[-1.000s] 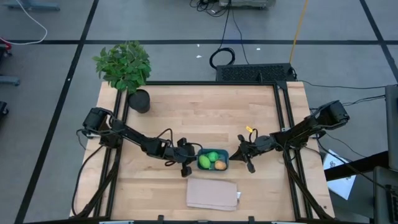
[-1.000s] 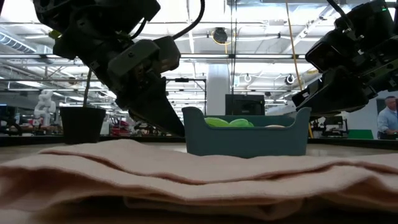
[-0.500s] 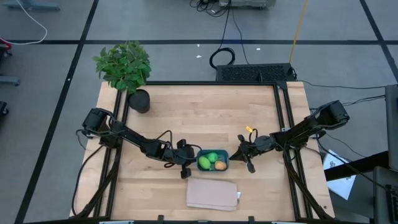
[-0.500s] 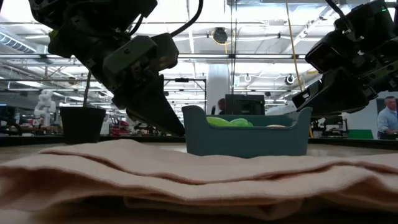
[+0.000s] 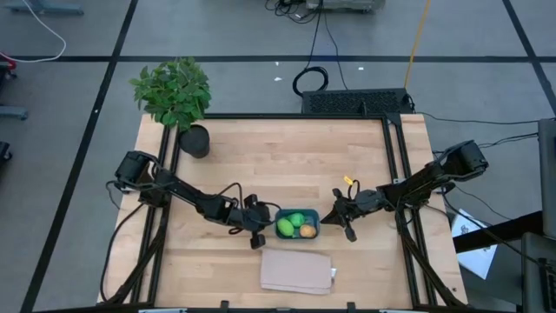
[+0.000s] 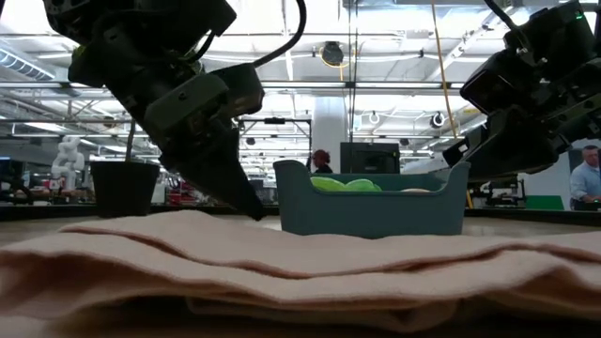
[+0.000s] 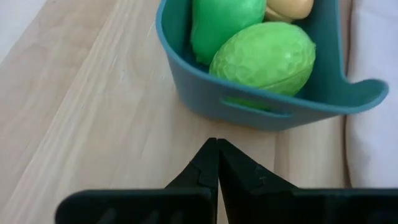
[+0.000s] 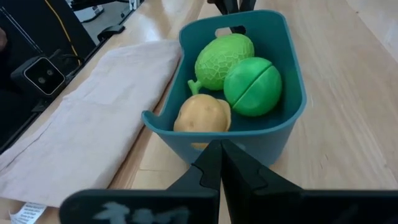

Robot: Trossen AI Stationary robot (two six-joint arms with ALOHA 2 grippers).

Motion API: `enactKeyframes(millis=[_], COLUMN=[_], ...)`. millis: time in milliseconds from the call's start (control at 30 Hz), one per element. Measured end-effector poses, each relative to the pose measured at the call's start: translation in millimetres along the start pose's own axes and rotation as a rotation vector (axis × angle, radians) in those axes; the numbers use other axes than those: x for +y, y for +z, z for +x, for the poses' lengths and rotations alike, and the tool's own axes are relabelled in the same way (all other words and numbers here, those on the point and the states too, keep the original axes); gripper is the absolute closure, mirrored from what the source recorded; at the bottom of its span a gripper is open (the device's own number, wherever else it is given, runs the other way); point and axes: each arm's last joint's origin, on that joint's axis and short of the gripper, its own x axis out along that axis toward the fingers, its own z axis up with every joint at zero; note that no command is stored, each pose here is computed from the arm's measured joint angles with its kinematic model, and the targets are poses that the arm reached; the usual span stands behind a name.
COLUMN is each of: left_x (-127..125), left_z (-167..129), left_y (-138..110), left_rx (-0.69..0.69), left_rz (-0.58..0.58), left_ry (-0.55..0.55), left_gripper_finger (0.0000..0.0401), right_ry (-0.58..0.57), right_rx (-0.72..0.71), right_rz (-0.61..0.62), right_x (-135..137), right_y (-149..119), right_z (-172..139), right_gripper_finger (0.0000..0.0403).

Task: Pick and placing Produce into tupperware
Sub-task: Adjust the blue bin, then return to Home Position

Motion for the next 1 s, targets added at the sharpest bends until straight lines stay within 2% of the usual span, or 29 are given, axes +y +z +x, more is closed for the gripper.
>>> enactKeyframes(millis=[167,333,567,700,833,1000], left_x=[-2,-5,-6,0,9,17], left_z=[-9,-34,-67,-81,-99,-124], left_y=[0,2,6,5,3,-4], left_rx=[0.017,0.018,-0.001,-0.036,-0.118,-0.316], left_rz=[0.023,0.072,0.201,0.245,0.237,0.281], left_ry=[0.032,0.104,0.2,0.236,0.255,0.18], left_gripper_finger=[0.0396,0.0396,0.0396,0.0396,0.0396,0.0396], right_ry=[0.0,-0.002,-0.013,-0.027,-0.048,-0.056], right_rx=[-0.002,-0.02,-0.12,-0.2,-0.277,-0.329], right_rz=[0.005,0.02,0.03,0.009,-0.006,-0.034], right_x=[0,-2,-7,-9,-13,-14], right_y=[0,-3,-4,5,14,20], right_z=[0,-12,-36,-43,-51,-58], right_gripper_finger=[0.0403,0.0403,0.0403,0.0403,0.0403,0.0403])
